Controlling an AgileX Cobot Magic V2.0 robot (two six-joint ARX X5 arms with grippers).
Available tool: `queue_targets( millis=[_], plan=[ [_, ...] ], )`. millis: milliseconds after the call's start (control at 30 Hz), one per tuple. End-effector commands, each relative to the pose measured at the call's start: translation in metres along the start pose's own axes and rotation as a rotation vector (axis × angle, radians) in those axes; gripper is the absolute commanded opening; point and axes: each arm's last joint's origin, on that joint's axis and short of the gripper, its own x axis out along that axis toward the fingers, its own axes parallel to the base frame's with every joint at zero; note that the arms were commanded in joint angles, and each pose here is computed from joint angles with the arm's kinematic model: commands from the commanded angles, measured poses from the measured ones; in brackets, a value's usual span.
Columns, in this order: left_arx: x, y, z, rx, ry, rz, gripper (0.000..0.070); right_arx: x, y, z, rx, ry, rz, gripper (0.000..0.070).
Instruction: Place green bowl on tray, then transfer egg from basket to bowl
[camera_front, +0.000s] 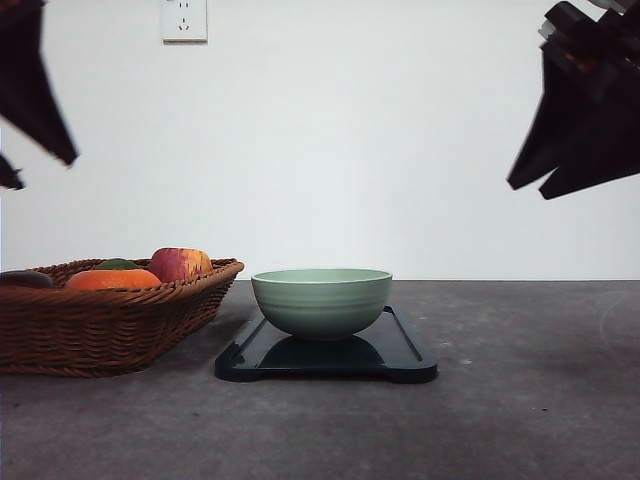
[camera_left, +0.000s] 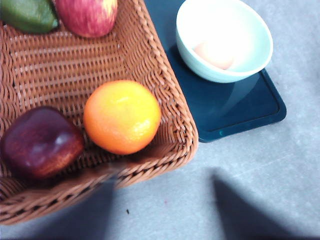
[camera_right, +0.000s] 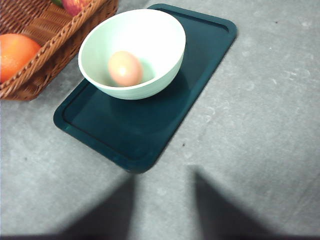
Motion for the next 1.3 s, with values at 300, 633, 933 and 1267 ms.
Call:
queue_targets(
  millis=[300, 633, 933, 1267],
  plan=[
    [-0.001, -0.001, 0.001, 0.002, 0.003, -0.001, 0.0000, 0.001, 0.002, 0.004, -0.005, -0.032, 0.034, 0.0017],
    [-0.010, 0.007, 0.004, 0.056, -0.076, 0.029, 0.0000, 0.001, 0.002, 0.005, -0.006, -0.036, 0.034, 0.0017],
    [-0.023, 0.041, -0.036, 0.041, -0.521, 0.175, 0.0000, 0.001, 0.002, 0.005, -0.006, -0.036, 0.034, 0.0018],
    [-0.006, 0.060, -0.104, 0.028, -0.634, 0.283, 0.0000, 0.001, 0.002, 0.005, -0.006, -0.036, 0.034, 0.0018]
  ],
)
